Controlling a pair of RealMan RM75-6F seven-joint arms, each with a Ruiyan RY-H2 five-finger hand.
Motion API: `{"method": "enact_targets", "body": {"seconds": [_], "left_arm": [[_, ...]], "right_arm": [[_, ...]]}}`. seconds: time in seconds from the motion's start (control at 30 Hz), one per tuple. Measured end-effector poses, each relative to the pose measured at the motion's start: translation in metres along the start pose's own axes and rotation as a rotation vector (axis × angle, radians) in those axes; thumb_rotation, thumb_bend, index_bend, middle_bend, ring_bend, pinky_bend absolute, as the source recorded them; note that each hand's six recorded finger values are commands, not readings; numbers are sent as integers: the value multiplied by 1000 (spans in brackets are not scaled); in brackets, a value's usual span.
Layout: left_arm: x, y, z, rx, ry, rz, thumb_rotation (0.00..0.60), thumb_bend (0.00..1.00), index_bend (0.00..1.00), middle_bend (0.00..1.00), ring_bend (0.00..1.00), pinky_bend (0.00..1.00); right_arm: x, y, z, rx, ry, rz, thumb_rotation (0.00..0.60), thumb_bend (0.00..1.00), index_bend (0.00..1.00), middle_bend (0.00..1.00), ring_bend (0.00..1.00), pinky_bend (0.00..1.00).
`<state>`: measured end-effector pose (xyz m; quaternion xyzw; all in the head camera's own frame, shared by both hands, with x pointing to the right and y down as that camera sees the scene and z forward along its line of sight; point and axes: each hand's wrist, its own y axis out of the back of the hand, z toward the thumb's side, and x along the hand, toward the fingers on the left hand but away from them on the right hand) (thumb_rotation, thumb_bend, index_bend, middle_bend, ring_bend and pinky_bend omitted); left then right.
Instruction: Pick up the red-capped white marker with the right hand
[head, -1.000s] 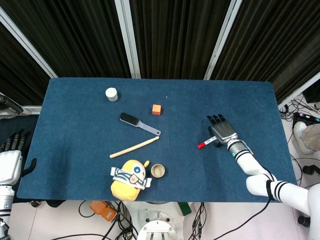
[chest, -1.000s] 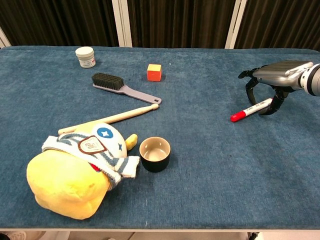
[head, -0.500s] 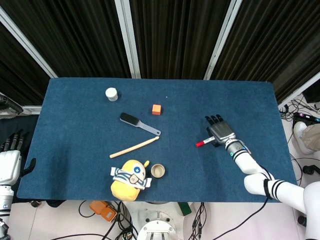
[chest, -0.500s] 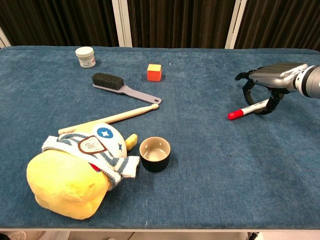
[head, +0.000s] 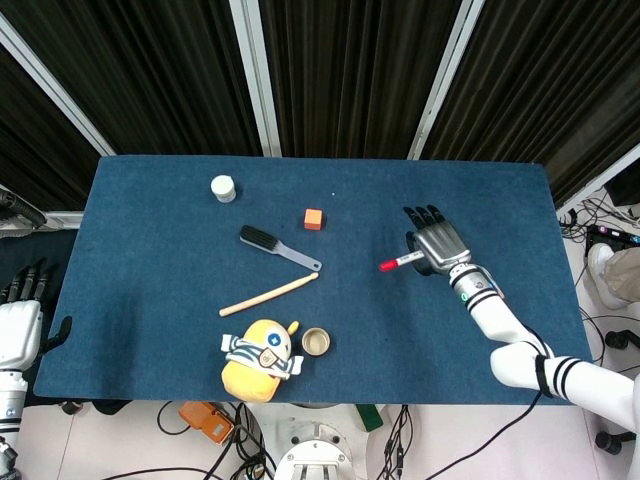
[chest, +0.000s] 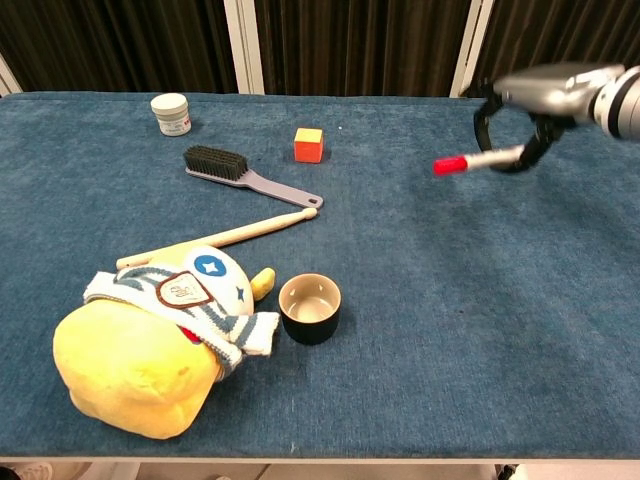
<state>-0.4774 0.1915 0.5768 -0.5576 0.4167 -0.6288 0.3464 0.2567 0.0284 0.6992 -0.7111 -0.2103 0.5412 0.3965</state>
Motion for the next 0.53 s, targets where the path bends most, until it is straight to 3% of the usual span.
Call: {"method": "enact_targets", "body": {"seconds": [0.27,0.43,0.53], "left_arm": [[-1,1,0,-4,2,4,600,344,81,0,19,165],[-1,0,1,-1,-1,2,600,343,81,0,19,165],[-2,1,1,-3,1,5,600,344,81,0,19,165]], "right_arm": [[12,77,28,-66,68,-188,600,549,631,15,83,83],[28,107,45,-109,117,-272,600,549,634,16,87,92],[35,116,51,-110,142,-287,600,549,634,16,88,93]]}}
